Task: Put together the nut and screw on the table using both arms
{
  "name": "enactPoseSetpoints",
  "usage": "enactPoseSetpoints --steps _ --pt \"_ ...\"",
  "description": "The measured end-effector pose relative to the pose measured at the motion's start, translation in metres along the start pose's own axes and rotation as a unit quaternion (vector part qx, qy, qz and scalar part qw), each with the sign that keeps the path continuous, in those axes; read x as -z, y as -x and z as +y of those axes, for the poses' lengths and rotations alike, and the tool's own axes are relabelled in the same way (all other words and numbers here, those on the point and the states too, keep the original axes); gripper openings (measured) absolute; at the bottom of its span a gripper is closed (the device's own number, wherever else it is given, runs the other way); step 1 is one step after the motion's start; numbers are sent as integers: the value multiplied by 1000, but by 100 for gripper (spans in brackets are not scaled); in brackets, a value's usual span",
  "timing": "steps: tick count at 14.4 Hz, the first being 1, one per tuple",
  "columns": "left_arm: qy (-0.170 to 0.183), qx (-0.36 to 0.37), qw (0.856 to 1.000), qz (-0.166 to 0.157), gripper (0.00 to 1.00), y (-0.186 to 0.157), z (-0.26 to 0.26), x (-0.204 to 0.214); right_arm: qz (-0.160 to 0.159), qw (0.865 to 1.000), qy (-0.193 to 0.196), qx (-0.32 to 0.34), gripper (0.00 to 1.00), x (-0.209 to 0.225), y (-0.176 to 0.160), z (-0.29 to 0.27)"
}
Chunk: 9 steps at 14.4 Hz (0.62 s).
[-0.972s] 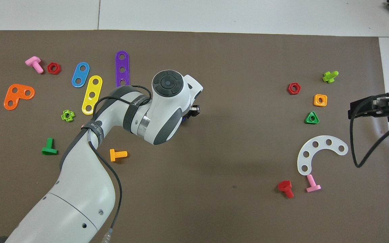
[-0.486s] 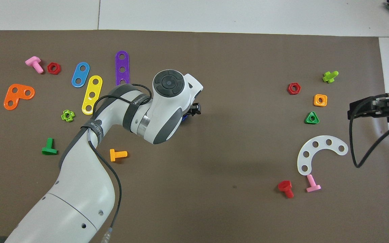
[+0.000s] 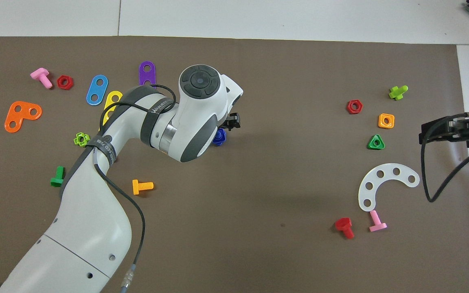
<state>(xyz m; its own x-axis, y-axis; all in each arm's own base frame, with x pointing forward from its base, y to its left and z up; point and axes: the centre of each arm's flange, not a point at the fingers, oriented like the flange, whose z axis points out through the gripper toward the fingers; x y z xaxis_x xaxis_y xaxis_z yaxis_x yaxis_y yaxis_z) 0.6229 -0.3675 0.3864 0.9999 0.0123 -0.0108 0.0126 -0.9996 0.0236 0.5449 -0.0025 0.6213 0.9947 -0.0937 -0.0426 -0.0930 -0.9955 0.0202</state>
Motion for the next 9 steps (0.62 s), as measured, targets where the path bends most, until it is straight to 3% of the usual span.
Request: enactPoseSetpoints --steps 5,7,9 --pt "18 -26 999 10 100 -43 -115 92 0 1000 0 0 100 0 0 0" --pt "19 -54 998 8 100 -46 -179 129 0 1000 0 0 100 0 0 0" --pt "14 -78 997 -1 100 -43 -237 139 0 1000 0 0 100 0 0 0"
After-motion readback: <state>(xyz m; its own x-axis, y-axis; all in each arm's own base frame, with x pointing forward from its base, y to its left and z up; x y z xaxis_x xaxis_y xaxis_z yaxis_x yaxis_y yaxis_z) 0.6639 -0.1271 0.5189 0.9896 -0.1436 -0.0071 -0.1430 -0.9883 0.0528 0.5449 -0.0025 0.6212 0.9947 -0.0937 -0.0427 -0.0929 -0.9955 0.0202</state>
